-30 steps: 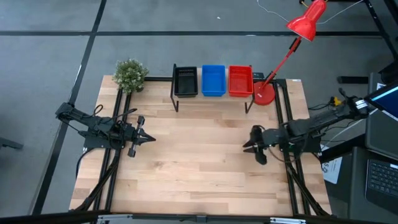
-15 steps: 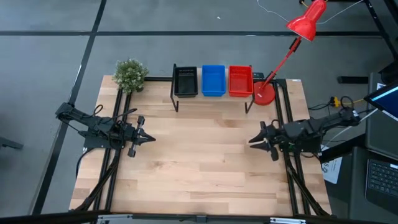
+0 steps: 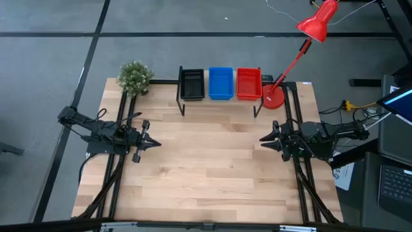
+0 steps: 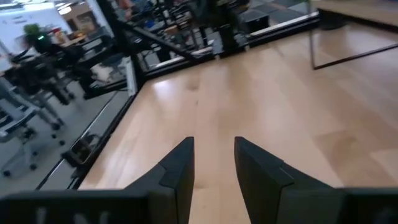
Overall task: Stack baskets on shelf by color
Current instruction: Return to Home Position
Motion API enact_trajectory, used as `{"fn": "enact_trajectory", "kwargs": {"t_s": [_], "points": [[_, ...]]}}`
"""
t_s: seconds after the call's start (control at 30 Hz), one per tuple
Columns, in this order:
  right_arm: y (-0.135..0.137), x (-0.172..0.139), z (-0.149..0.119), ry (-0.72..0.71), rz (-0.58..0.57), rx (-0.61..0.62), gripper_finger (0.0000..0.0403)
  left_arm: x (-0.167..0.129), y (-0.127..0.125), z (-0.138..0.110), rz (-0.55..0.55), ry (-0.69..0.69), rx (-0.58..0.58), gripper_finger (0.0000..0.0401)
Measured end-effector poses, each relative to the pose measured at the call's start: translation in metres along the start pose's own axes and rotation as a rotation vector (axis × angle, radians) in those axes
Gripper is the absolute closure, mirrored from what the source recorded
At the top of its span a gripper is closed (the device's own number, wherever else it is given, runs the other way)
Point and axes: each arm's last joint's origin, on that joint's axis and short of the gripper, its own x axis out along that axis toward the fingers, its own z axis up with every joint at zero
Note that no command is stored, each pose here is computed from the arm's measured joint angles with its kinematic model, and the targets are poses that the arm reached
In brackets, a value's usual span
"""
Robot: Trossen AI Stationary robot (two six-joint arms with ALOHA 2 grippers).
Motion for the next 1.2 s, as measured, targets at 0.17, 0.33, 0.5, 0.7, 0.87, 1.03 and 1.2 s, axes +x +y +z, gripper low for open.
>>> {"fn": "enact_trajectory", "kwargs": {"t_s": [0.17, 0.33, 0.5, 0.7, 0.87, 1.03, 1.2], "points": [[-0.0042, 0.0001, 0.0016, -0.016, -0.046, 0.008, 0.0291, 0.0000, 0.0000, 0.0000, 0.000, 0.000, 0.000, 0.0401], [-0.0047, 0.0008, 0.0011, -0.009, -0.051, 0.008, 0.0291, 0.0000, 0.0000, 0.0000, 0.000, 0.000, 0.000, 0.0401], [-0.0047, 0.0008, 0.0010, -0.007, -0.052, 0.008, 0.0291, 0.0000, 0.0000, 0.0000, 0.000, 0.000, 0.000, 0.0401], [-0.0047, 0.0008, 0.0010, -0.007, -0.052, 0.008, 0.0291, 0.0000, 0.0000, 0.0000, 0.000, 0.000, 0.000, 0.0401], [-0.0047, 0.0008, 0.0010, -0.007, -0.052, 0.008, 0.0291, 0.0000, 0.0000, 0.0000, 0.000, 0.000, 0.000, 0.0401], [-0.0047, 0.0008, 0.0010, -0.008, -0.052, 0.008, 0.0291, 0.0000, 0.0000, 0.0000, 0.000, 0.000, 0.000, 0.0401], [-0.0047, 0.0009, 0.0010, -0.007, -0.052, 0.008, 0.0291, 0.0000, 0.0000, 0.0000, 0.000, 0.000, 0.000, 0.0401]]}}
